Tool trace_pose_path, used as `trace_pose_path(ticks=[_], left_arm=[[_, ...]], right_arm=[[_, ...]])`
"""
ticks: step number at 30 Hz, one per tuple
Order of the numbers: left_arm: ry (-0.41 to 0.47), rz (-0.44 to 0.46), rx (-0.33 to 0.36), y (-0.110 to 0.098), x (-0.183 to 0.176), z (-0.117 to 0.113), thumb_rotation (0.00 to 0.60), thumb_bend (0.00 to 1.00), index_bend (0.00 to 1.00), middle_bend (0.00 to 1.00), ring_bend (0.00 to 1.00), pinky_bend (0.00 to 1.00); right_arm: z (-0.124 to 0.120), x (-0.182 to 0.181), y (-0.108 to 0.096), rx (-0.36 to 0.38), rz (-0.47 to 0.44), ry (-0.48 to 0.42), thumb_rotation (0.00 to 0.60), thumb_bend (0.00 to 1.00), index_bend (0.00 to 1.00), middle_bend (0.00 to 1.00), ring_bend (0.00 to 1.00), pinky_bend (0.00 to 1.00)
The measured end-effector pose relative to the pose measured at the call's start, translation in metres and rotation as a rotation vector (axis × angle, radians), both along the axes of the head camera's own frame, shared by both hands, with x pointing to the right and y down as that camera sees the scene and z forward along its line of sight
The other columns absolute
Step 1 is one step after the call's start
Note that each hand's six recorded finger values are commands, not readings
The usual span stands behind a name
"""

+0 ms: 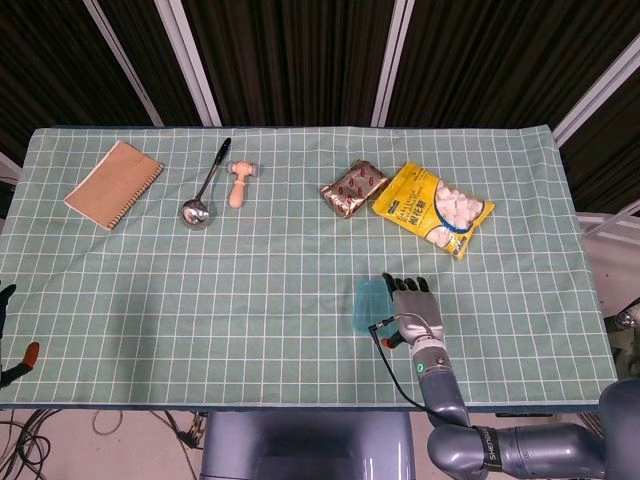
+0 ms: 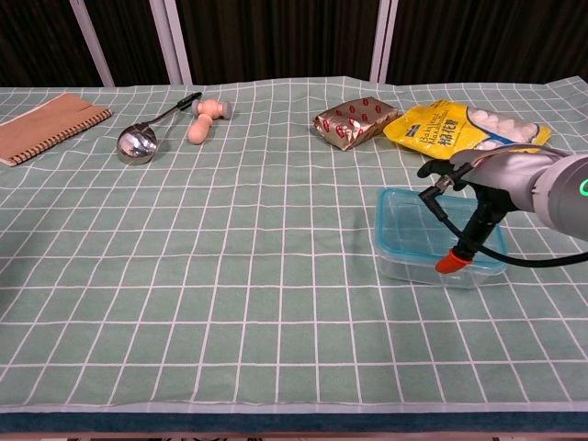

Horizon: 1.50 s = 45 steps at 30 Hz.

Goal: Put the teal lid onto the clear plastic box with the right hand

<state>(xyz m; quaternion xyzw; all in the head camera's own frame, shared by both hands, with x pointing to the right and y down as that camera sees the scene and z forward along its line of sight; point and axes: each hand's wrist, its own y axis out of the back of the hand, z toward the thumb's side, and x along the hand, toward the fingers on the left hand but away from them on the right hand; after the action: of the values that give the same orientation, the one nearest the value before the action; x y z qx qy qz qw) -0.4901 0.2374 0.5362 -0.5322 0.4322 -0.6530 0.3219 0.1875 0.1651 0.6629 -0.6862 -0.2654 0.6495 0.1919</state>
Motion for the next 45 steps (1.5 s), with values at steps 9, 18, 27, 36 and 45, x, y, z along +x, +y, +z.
trace_pose_path(ticks=[9,18,27,36,45], left_arm=[[0.001,-0.001,0.0,-0.0002,0.0,0.0,0.6,0.32,0.08,0.0,0.0,0.0],[0.001,-0.001,0.0,-0.0004,-0.0002,0.0,0.6,0.32,0.08,0.0,0.0,0.0],[0.0,-0.001,0.0,-0.0002,-0.0002,-0.0001,0.6,0.32,0.08,0.0,0.0,0.0],[0.0,-0.001,0.0,-0.0004,-0.0002,-0.0001,0.6,0.32,0.08,0.0,0.0,0.0],[0.0,-0.002,-0.001,-0.0003,-0.0003,0.0,0.6,0.32,0.08,0.0,0.0,0.0]], right_arm=[[0.0027,-0.0011,0.0,-0.001,0.001,0.001,0.6,0.21,0.0,0.51,0.12,0.0],[0.0022,-0.0041,-0.0035,0.012,0.005,-0.006,0.6,0.21,0.0,0.48,0.11,0.0],[0.0028,-0.0034,-0.0023,-0.001,0.005,-0.005,0.6,0.21,0.0,0.33,0.05,0.0],[0.0036,-0.0035,-0.0006,-0.018,0.0,-0.011,0.6,0.21,0.0,0.18,0.0,0.0],[0.0014,-0.0037,0.0012,-0.051,-0.018,-0.016,0.6,0.2,0.0,0.06,0.0,0.0]])
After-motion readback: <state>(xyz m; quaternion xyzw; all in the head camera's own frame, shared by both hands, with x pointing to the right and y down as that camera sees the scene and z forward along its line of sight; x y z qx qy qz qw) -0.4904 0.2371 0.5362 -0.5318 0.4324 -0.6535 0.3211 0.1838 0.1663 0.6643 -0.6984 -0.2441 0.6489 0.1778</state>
